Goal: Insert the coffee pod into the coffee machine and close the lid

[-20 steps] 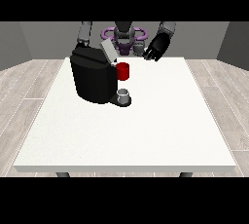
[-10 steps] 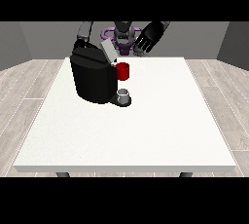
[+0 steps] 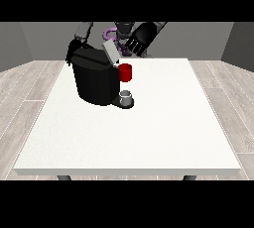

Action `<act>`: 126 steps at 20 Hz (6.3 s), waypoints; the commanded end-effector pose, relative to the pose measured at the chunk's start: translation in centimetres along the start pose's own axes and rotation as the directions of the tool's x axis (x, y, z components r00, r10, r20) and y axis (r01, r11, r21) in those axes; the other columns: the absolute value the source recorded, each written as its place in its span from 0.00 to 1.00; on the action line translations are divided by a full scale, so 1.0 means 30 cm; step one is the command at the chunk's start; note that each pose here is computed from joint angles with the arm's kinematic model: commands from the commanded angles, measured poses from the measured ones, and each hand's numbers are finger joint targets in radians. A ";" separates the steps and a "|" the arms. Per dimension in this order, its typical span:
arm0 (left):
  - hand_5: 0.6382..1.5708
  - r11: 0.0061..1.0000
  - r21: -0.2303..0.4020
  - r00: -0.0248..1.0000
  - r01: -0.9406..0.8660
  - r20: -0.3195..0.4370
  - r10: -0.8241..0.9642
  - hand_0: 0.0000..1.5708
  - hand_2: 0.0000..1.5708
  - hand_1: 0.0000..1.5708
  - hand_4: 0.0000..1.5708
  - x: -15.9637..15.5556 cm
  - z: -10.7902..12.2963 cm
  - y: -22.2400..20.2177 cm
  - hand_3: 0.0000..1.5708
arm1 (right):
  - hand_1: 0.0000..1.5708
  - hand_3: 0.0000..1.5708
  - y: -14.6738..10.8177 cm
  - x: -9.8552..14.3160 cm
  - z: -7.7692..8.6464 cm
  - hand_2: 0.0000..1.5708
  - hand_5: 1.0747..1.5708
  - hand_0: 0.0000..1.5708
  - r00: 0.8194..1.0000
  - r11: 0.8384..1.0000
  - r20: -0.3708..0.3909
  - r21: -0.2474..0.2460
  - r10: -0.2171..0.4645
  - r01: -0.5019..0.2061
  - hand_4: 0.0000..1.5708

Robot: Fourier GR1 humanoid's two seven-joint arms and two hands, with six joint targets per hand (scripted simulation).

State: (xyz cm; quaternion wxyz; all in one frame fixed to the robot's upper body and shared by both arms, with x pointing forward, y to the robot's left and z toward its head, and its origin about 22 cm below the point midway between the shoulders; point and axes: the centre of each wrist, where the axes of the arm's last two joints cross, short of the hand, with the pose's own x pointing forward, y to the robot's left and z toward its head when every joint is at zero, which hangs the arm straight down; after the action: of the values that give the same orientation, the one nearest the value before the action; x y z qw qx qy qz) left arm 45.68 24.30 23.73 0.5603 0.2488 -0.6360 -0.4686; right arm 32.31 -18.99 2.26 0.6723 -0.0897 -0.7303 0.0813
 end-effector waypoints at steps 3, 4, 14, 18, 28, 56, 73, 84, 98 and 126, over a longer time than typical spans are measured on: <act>1.00 0.997 0.083 1.000 -0.007 0.019 0.005 0.81 0.83 0.81 0.30 0.032 0.018 0.131 0.80 | 0.00 0.00 -0.017 0.068 -0.036 0.00 1.00 0.00 0.997 1.000 0.081 -0.014 0.003 -0.002 0.17; 1.00 1.000 0.023 1.000 0.015 0.007 -0.016 0.82 0.84 0.82 0.30 -0.019 0.011 0.038 0.80 | 0.00 0.00 -0.062 0.032 -0.016 0.00 1.00 0.00 0.999 0.999 0.035 -0.037 -0.011 0.012 0.17; 1.00 1.000 -0.017 1.000 0.012 0.025 -0.011 0.79 0.82 0.79 0.28 0.048 -0.026 0.019 0.79 | 0.00 0.00 -0.073 0.032 -0.044 0.00 1.00 0.00 0.999 0.998 0.037 -0.068 -0.015 0.017 0.06; 1.00 0.999 0.028 0.999 0.023 0.028 -0.023 0.79 0.82 0.79 0.27 0.064 -0.033 0.042 0.78 | 0.00 0.00 -0.026 0.121 -0.074 0.00 1.00 0.00 0.999 0.998 0.044 -0.059 0.008 -0.005 0.00; 1.00 0.995 0.075 0.997 0.059 0.046 -0.062 0.77 0.80 0.77 0.26 0.100 -0.020 0.118 0.76 | 0.00 0.00 -0.080 0.099 -0.099 0.00 1.00 0.00 0.997 0.997 0.079 -0.077 0.000 0.006 0.11; 1.00 0.966 0.201 0.982 0.165 0.063 -0.181 0.71 0.72 0.71 0.00 0.015 0.014 0.152 0.62 | 0.00 0.00 -0.089 0.112 -0.084 0.00 1.00 0.00 0.992 0.997 0.130 -0.071 -0.010 0.019 0.00; 1.00 0.922 0.288 0.947 0.260 0.111 -0.302 0.66 0.67 0.66 0.00 0.025 0.020 0.166 0.47 | 0.00 0.00 -0.076 0.180 -0.108 0.00 1.00 0.00 0.993 0.998 0.117 -0.065 0.034 -0.026 0.05; 1.00 0.894 0.323 0.935 0.311 0.065 -0.349 0.00 0.36 0.00 0.00 0.050 0.034 0.220 0.30 | 0.00 0.00 -0.110 0.149 -0.125 0.00 1.00 0.00 0.994 0.994 0.106 -0.105 0.036 -0.025 0.13; 1.00 0.978 0.100 0.974 0.181 0.118 -0.192 0.00 0.00 0.00 0.00 0.015 -0.034 -0.067 0.00 | 0.00 0.00 -0.147 -0.153 0.002 0.00 1.00 0.00 0.992 0.978 -0.123 -0.206 -0.019 -0.007 0.00; 1.00 0.548 0.057 0.540 -0.835 -0.113 0.834 0.00 0.00 0.00 0.22 -0.359 0.313 -1.022 0.00 | 0.00 0.00 -0.144 -0.104 0.067 0.00 1.00 0.00 0.983 0.998 -0.172 -0.003 -0.057 0.057 0.04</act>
State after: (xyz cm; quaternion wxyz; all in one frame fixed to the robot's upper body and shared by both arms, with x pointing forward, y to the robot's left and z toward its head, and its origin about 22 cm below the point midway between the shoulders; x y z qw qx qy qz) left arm 33.77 23.12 -7.16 0.7486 -0.0509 -0.6435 -0.1513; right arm 28.76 -25.99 -2.52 0.7520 -0.0992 -0.6513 0.0226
